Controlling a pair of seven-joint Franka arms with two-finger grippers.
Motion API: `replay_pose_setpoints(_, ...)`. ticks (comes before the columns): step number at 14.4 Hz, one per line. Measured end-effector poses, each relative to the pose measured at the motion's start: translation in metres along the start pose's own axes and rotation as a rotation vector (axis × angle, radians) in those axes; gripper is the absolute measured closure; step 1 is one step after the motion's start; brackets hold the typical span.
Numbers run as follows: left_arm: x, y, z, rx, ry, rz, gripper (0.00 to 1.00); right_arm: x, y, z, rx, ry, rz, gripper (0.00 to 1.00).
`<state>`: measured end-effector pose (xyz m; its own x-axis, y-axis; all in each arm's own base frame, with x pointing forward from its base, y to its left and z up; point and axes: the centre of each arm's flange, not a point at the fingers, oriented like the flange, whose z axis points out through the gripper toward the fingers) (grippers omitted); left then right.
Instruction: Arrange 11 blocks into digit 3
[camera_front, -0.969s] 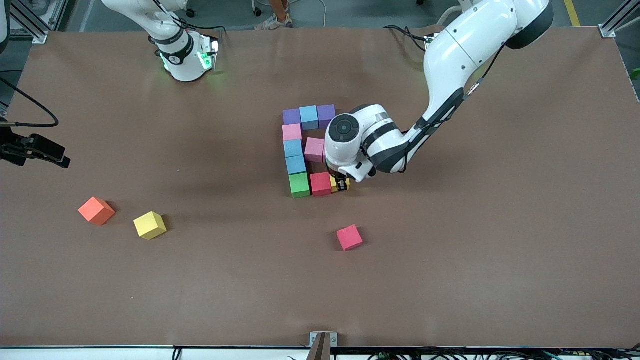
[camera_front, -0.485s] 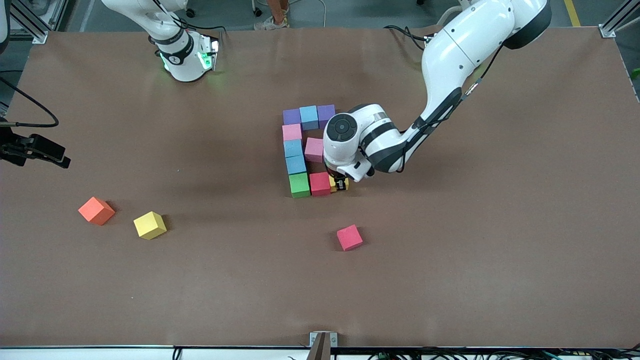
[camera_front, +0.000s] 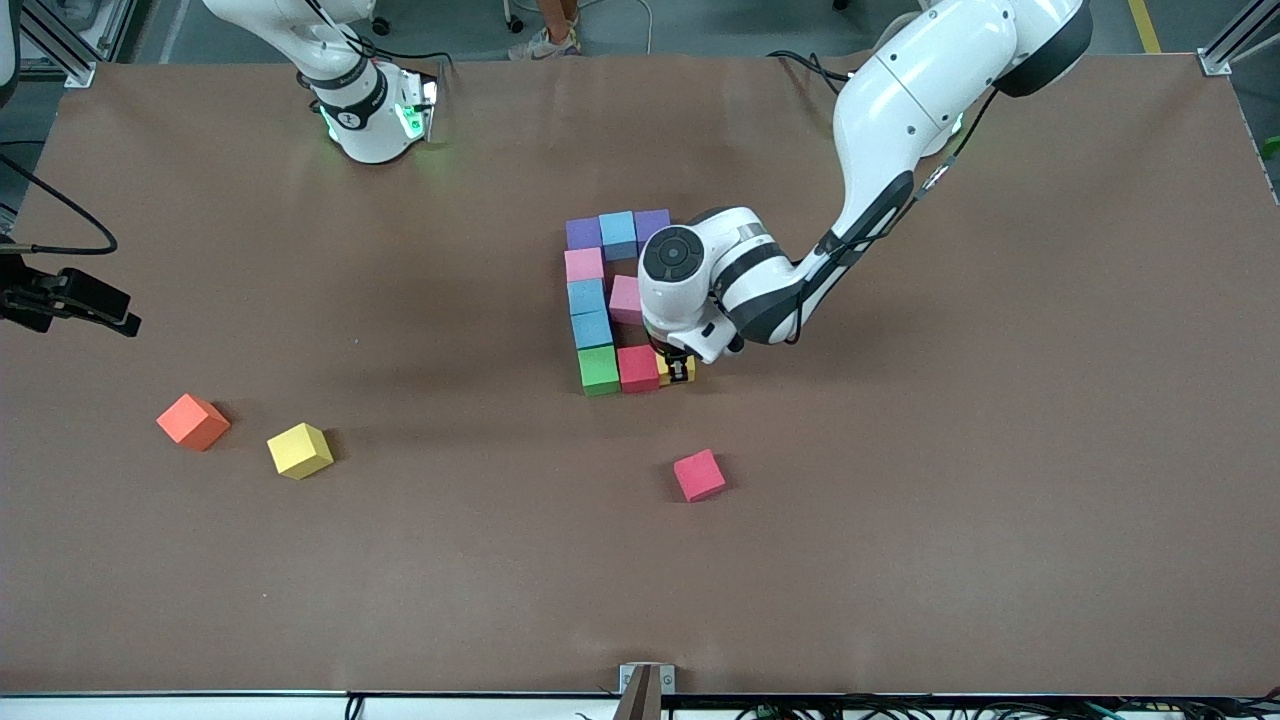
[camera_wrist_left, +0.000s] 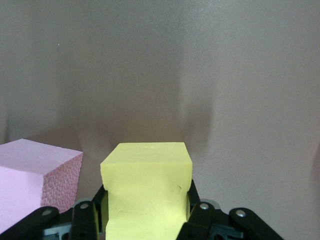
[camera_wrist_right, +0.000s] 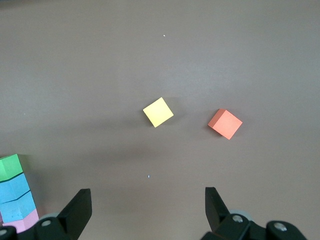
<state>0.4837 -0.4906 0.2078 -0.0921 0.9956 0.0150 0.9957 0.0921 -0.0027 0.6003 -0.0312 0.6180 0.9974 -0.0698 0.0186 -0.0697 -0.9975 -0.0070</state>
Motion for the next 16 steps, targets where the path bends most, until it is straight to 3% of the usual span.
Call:
replay_pose_setpoints(2, 0.000, 0.001, 0.000, 0.000, 0.000, -0.001, 0.80, 0.000, 0.000, 0.000, 0.000, 0.000, 0.000, 0.00)
replay_pose_setpoints(5, 0.005, 0.007, 0.010, 0.008, 0.015, -0.012, 0.27, 0.000, 0.000, 0.000, 0.000, 0.000, 0.000, 0.00)
replay_pose_setpoints(6, 0.007, 0.010, 0.011, 0.011, 0.028, -0.017, 0.04, 0.000, 0.000, 0.000, 0.000, 0.000, 0.000, 0.00)
replay_pose_setpoints(7, 0.009, 0.013, 0.008, 0.013, 0.041, -0.022, 0.00, 0.000, 0.000, 0.000, 0.000, 0.000, 0.000, 0.00)
replay_pose_setpoints(13, 0.002, 0.029, -0.067, 0.009, 0.047, -0.005, 0.00, 0.000, 0.000, 0.000, 0.000, 0.002, 0.000, 0.00)
replay_pose_setpoints(16, 0.035, 0.058, -0.136, 0.000, 0.035, 0.084, 0.00, 0.000, 0.000, 0.000, 0.000, 0.002, 0.000, 0.00)
